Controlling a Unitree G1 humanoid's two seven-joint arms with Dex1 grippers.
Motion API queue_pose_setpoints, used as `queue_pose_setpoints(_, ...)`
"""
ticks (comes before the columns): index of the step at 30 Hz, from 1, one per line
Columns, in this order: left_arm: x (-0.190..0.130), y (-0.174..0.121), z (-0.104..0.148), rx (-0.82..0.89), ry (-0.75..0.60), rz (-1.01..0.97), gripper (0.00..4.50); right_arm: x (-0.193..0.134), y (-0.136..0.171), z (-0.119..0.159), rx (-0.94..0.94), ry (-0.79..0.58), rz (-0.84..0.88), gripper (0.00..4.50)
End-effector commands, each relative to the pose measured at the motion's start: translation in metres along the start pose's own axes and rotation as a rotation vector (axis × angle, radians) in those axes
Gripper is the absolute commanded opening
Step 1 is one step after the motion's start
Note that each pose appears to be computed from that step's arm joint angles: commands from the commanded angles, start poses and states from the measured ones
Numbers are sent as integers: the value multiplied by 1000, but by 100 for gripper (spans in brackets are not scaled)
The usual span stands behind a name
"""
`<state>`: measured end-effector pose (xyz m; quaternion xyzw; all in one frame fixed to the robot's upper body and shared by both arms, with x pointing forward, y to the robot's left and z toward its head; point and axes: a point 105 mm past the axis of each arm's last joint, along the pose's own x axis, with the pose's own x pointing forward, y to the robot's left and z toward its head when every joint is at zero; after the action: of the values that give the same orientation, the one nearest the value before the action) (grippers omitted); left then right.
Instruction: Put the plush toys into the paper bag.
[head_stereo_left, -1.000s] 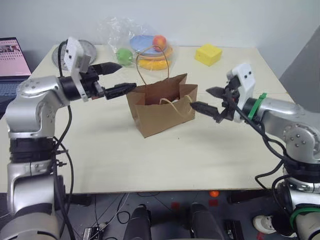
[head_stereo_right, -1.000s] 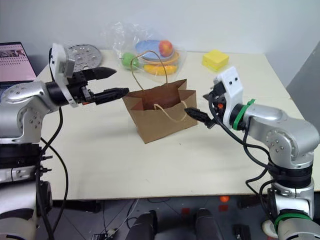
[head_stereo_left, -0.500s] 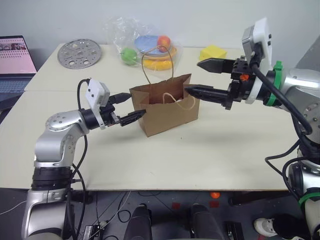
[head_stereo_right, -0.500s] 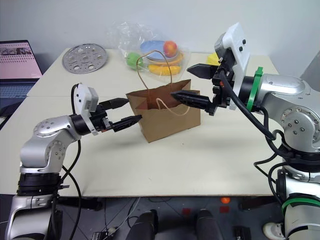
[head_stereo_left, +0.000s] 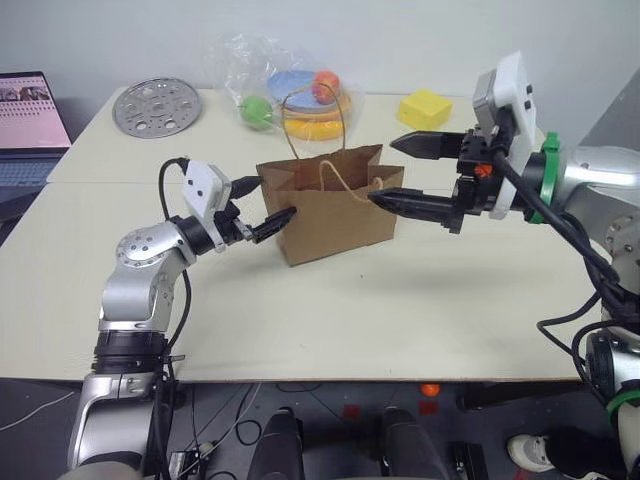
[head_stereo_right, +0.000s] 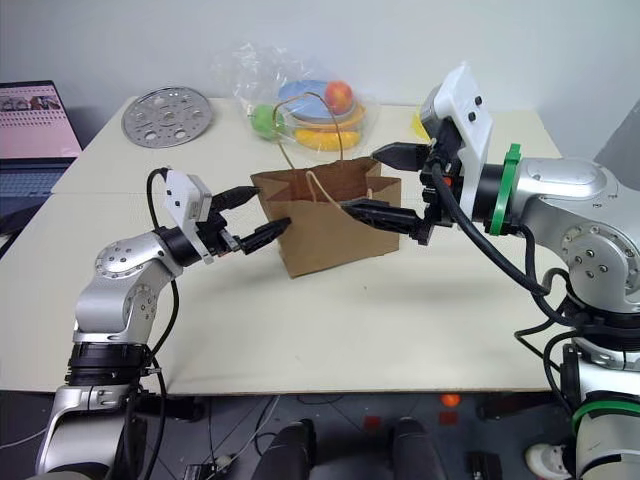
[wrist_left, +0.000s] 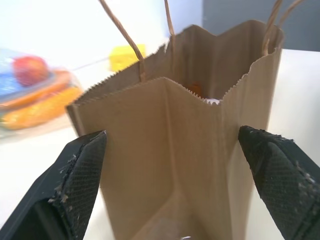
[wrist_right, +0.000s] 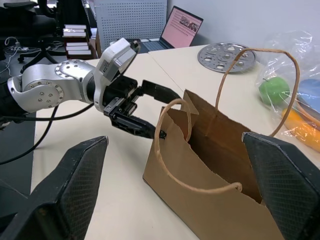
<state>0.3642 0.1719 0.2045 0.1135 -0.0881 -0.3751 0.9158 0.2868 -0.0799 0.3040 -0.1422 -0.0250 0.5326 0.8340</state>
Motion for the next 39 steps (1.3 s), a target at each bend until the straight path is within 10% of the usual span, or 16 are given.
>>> queue_pose_setpoints(1, -1, 6, 17, 57, -61, 33, 448, 0, 2, 15, -57, -35, -16, 450)
queue_pose_setpoints(36, 22, 21, 8, -44, -55, -85, 448, -9, -5, 8, -27, -23, -93, 450)
queue_pose_setpoints(39, 22, 21, 10, -42, -63, -104, 391, -9, -5, 7, -29, -22, -99, 450)
